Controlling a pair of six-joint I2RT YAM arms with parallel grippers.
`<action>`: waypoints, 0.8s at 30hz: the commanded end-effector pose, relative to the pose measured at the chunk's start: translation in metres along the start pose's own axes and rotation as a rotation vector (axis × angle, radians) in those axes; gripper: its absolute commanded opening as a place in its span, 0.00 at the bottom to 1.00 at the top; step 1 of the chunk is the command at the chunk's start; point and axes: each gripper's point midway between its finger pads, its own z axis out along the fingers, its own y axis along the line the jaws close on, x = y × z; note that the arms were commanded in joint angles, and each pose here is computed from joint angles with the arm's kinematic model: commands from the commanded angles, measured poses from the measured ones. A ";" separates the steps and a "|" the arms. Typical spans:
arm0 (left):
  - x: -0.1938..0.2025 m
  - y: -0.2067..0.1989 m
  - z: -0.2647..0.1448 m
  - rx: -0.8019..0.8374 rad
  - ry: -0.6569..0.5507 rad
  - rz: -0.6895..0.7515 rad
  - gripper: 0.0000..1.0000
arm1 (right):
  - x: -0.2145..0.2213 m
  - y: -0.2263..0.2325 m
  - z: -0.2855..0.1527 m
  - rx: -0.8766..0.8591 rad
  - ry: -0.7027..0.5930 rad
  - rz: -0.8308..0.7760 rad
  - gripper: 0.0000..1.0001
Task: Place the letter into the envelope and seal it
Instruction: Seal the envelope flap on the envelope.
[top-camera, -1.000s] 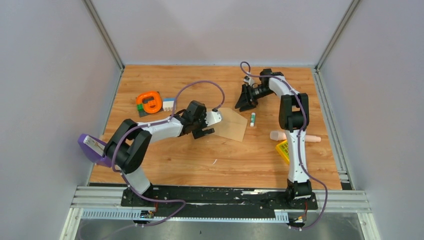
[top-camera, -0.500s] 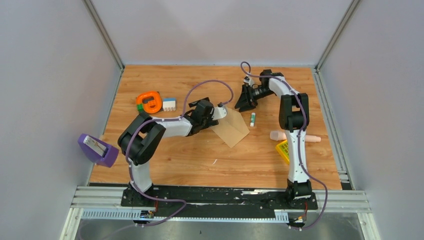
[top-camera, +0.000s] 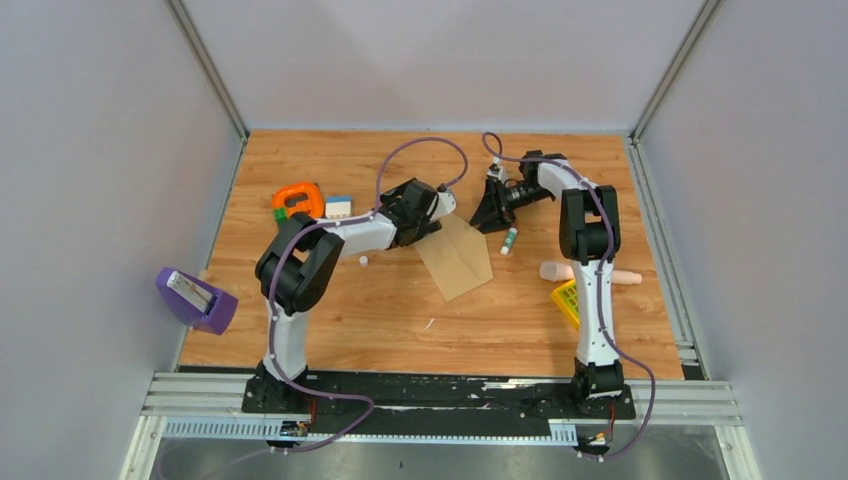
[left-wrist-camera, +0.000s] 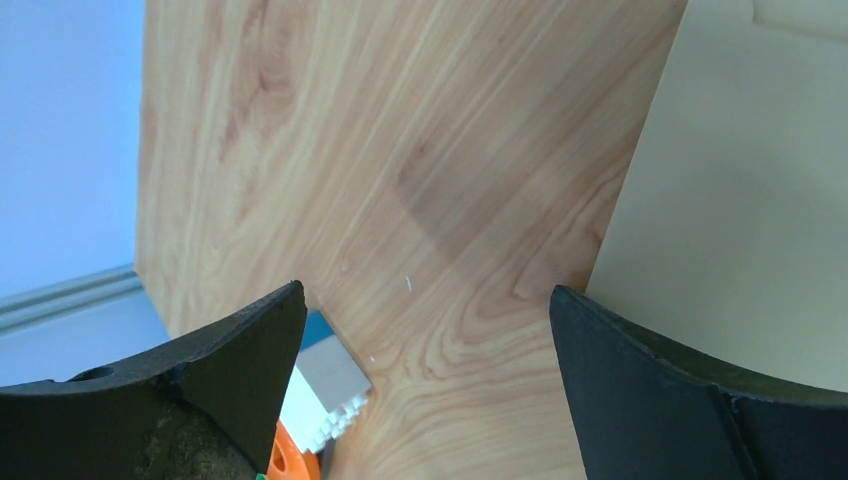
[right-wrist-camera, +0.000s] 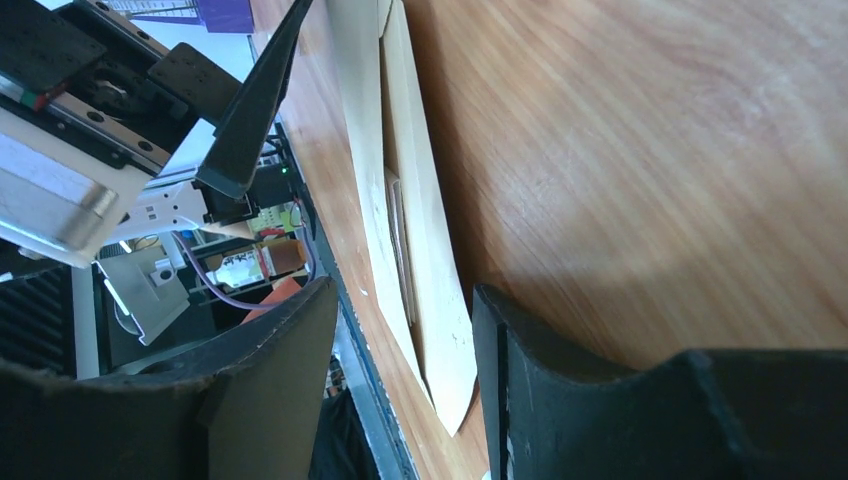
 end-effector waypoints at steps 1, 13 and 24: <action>-0.001 0.007 -0.030 0.114 0.003 -0.108 1.00 | -0.005 0.032 -0.013 -0.034 -0.033 -0.080 0.53; -0.013 -0.040 -0.045 0.422 0.023 -0.297 1.00 | -0.009 0.040 -0.016 -0.056 -0.043 -0.089 0.53; 0.010 -0.059 -0.013 0.377 0.158 -0.274 1.00 | -0.006 0.045 -0.017 -0.075 -0.040 -0.092 0.53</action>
